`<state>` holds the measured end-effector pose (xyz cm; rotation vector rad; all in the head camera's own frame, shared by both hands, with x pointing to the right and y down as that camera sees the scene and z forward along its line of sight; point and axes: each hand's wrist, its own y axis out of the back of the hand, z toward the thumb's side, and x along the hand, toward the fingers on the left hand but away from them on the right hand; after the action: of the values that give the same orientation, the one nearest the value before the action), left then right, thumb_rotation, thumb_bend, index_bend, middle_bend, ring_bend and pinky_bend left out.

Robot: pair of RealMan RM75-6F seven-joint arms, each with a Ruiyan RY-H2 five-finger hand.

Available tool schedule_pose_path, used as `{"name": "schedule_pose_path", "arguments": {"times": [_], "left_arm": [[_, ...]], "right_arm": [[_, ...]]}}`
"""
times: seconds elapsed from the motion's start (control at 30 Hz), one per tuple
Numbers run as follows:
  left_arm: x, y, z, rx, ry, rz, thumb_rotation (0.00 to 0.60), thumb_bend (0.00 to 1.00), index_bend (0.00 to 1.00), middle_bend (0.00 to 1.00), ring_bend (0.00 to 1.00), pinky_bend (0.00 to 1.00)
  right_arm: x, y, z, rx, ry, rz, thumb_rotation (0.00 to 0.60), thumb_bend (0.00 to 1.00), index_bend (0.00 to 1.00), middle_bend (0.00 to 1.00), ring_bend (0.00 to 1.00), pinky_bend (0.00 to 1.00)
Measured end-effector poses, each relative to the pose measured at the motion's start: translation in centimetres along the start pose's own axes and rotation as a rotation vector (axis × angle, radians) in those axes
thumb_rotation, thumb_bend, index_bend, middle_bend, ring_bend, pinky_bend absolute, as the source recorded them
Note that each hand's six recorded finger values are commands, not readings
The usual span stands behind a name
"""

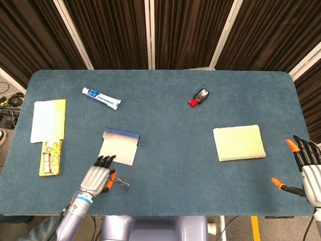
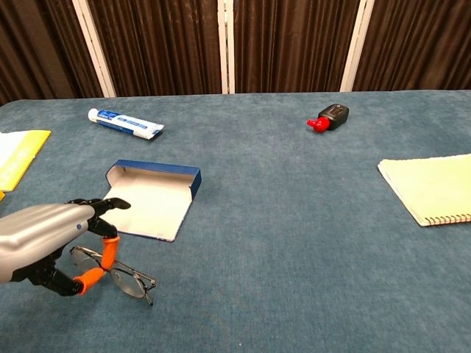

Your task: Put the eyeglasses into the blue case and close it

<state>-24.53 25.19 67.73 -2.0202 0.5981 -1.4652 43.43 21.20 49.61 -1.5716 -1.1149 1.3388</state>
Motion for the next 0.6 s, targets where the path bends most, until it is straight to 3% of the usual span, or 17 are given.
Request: {"name": "schedule_pose_path", "arguments": {"times": [0.37, 0.6], "left_arm": [[1.8, 3.7, -0.4, 0.071, -0.043, 0.075, 0.600, 0.53, 0.62, 0.00, 0.00, 0.00], [4.6, 6.3, -1.5, 0.038, -0.021, 0.098, 0.600, 0.53, 0.62, 0.00, 0.00, 0.00]], "right_arm": [[-0.1, -0.1, 0.0, 0.011, -0.004, 0.001, 0.600, 0.00, 0.00, 0.00, 0.00, 0.00], [-0.4, -0.6, 0.0, 0.031, -0.017, 0.016, 0.600, 0.00, 0.00, 0.00, 0.00, 0.00]]}}
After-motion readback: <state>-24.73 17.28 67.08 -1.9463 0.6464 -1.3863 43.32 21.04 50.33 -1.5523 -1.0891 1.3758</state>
